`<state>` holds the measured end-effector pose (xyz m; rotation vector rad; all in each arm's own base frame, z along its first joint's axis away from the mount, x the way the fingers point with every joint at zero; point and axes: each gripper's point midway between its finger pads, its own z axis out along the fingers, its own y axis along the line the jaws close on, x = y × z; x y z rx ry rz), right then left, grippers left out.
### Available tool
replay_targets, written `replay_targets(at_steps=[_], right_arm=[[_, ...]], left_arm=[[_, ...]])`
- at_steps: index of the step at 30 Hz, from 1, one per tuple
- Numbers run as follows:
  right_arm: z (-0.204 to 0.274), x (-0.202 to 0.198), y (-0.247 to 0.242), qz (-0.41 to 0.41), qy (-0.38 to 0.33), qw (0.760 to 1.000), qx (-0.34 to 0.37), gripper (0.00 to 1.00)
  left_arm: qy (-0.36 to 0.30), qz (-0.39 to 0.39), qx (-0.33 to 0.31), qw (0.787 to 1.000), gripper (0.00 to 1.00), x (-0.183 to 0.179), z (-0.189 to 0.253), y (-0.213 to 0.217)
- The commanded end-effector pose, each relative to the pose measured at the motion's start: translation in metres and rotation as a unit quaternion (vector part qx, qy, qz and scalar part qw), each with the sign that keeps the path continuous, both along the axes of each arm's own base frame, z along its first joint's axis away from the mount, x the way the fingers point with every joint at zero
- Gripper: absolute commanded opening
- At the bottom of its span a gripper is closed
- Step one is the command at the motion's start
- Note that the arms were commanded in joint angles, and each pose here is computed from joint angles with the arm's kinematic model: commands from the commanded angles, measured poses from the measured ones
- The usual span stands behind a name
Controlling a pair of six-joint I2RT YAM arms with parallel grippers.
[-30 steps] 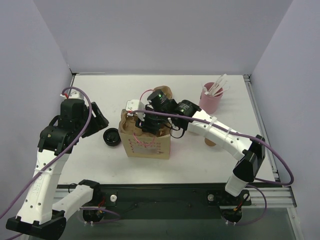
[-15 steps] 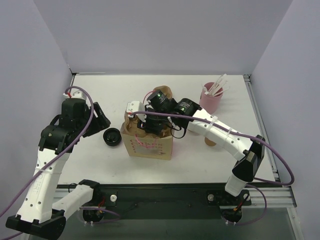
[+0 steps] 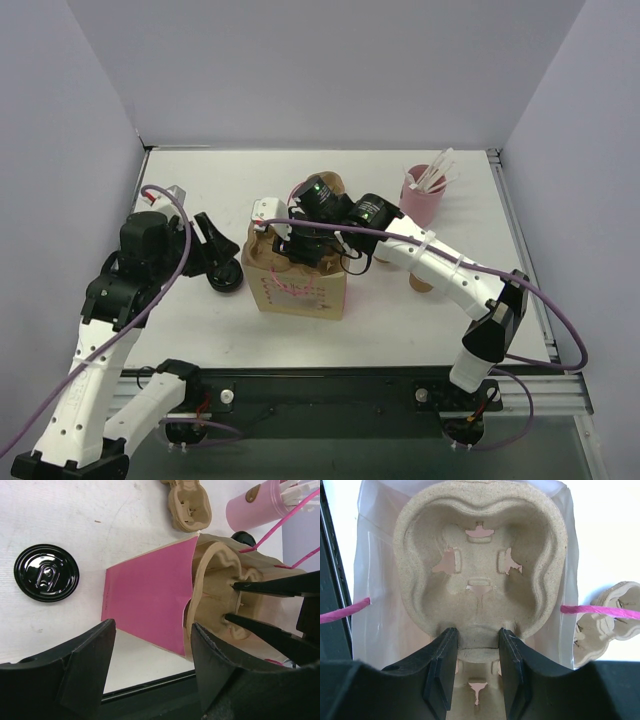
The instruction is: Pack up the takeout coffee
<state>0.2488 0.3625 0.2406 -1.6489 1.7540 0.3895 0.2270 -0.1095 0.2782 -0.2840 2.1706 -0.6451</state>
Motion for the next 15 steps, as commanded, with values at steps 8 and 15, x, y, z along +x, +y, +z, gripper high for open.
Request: replay_targets(at_steps=[8,15], right_arm=[[0.012,0.001,0.0,-0.012,0.001,1.0,0.009,0.2],[0.013,0.002,0.0,-0.015,0.002,1.0,0.01,0.2]], left_arm=[[-0.031,-0.023,-0.011,0.999,0.7,0.012,0.004,-0.01],[-0.029,-0.027,-0.004,0.999,0.69,0.013,-0.003,-0.01]])
